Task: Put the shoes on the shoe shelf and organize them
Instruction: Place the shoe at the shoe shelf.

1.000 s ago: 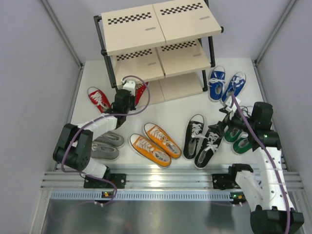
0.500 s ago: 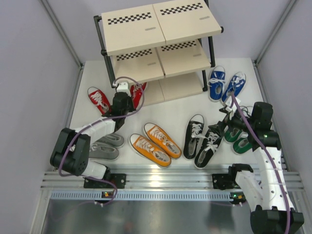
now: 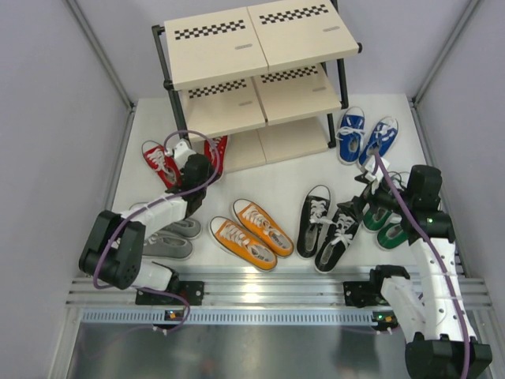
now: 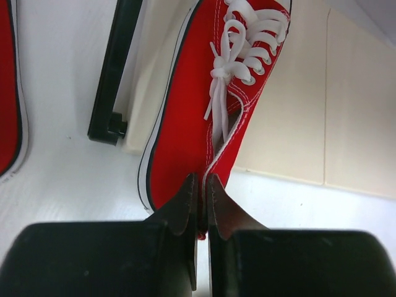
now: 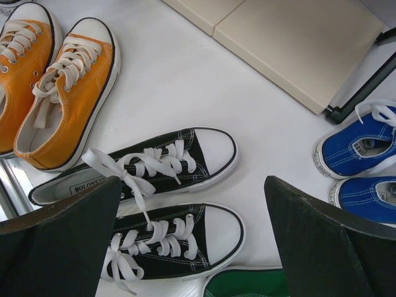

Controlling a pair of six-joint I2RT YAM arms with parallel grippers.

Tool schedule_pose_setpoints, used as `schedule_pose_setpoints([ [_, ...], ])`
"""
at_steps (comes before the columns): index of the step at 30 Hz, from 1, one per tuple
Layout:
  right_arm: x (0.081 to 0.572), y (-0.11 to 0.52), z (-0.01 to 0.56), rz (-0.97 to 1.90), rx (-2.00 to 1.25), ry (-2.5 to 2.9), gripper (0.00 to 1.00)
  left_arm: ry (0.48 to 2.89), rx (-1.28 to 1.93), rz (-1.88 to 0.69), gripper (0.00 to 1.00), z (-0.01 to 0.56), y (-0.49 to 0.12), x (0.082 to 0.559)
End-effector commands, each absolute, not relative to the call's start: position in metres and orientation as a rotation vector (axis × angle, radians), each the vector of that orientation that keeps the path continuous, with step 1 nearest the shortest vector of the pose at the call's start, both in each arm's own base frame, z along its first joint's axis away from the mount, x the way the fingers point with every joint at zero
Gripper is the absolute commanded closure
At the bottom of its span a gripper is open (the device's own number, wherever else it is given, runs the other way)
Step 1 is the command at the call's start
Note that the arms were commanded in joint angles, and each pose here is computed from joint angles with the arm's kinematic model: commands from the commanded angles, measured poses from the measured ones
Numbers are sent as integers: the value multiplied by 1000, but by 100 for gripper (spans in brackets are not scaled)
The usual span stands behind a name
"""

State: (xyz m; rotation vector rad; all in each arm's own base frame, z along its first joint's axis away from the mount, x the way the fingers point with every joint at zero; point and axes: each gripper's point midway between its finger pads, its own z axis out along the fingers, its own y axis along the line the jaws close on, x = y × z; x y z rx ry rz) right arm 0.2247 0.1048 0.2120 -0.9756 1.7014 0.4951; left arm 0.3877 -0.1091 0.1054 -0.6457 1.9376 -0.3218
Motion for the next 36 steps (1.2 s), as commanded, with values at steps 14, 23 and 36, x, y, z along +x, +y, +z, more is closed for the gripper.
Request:
schedule_pose_setpoints([
  [14,221,111,213,504,-1029,1660,1,1796,-851,-412,100,128,-139,416],
  [23,221,111,213,501,-1029,1663,1,1826,-786,-438,98,124,-150,424],
  [36,221,111,212,500,-1032,1662,1,1835,-620,-481,45,151,-159,414],
])
